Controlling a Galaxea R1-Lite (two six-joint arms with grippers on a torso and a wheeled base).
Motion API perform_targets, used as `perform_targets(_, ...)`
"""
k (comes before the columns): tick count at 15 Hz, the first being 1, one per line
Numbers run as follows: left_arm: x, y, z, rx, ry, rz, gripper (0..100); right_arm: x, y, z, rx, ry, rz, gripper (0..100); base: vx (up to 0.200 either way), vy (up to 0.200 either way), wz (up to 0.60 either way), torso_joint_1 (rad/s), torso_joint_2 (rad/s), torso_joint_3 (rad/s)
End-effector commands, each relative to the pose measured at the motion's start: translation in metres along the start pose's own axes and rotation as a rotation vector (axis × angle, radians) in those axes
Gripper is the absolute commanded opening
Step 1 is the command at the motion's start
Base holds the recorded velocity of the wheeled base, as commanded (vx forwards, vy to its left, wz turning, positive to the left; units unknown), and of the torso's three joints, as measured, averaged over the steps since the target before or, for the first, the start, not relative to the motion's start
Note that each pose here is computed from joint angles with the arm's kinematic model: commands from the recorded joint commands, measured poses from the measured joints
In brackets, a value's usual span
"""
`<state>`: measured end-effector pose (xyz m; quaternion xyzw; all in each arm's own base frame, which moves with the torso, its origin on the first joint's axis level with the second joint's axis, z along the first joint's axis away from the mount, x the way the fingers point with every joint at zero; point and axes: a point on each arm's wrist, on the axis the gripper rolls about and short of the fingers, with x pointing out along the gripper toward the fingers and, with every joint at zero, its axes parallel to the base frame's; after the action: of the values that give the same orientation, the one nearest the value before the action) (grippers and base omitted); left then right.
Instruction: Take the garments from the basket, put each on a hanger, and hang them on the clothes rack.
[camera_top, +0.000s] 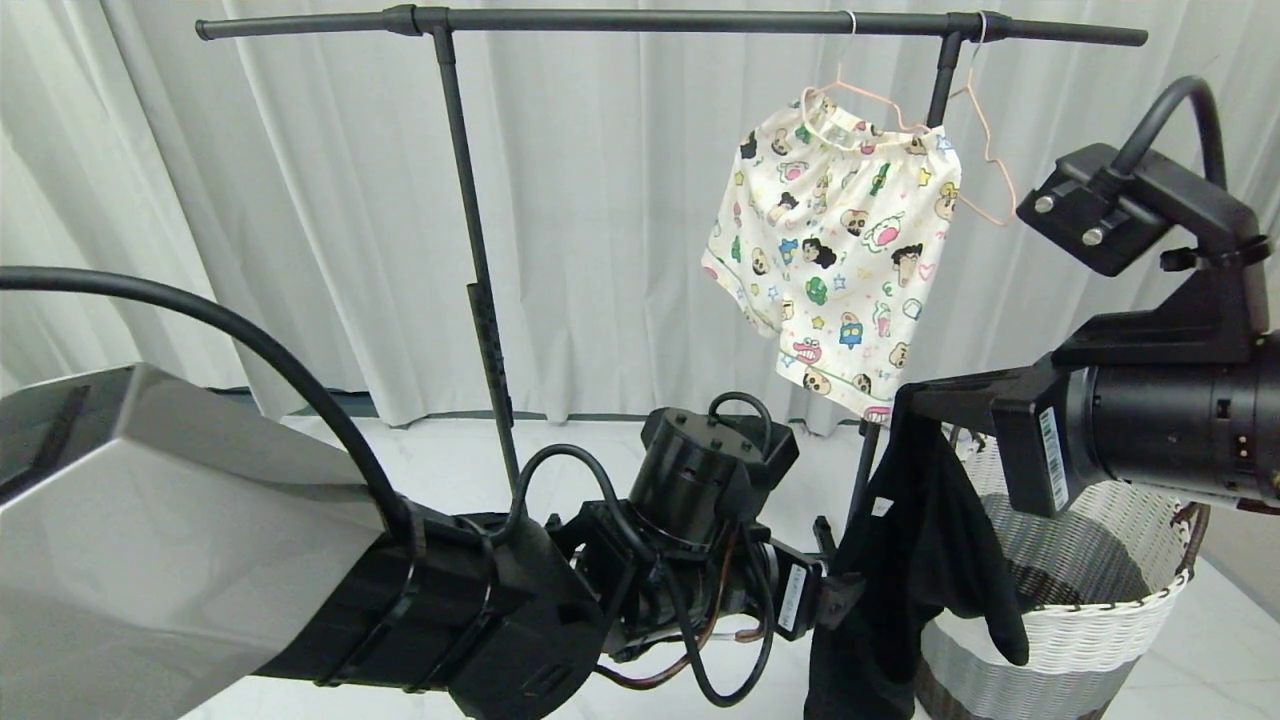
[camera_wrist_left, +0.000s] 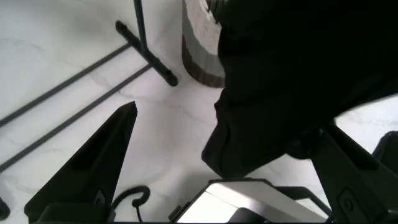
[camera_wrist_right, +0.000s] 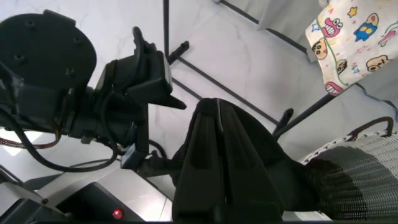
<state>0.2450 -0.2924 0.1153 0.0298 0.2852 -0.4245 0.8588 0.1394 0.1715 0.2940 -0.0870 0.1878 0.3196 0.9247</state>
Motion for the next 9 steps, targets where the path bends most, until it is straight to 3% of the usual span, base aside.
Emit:
perform_targets(1,0.006,0.002,-0.005,-0.004,0.020,-0.007,100,-0.003,-0.001,-0.002,0.001,0.001,0.000,0,0.000,0.000,0.00,0.000,0.00,0.000)
perform_targets(2,0.007,0.002,-0.006,-0.005,0.025,-0.007,0,-0.005,-0.001,-0.003,0.000,-0.002,0.000,0,0.000,0.000,0.00,0.000,0.00,0.000)
perform_targets(5,0.006,0.003,-0.010,-0.004,0.035,0.004,0,-0.004,-0.002,-0.006,0.007,0.008,-0.005,0,0.000,0.000,0.00,0.000,0.00,0.000)
perform_targets(7,0.002,0.003,-0.012,0.011,0.041,0.018,0,0.003,-0.001,-0.012,0.093,0.040,-0.015,0,0.000,0.000,0.00,0.000,0.00,0.000)
perform_targets(9,-0.002,0.005,-0.014,0.016,0.034,0.093,0,0.009,-0.001,-0.019,0.152,0.072,-0.022,0,0.000,0.000,0.00,0.000,0.00,0.000)
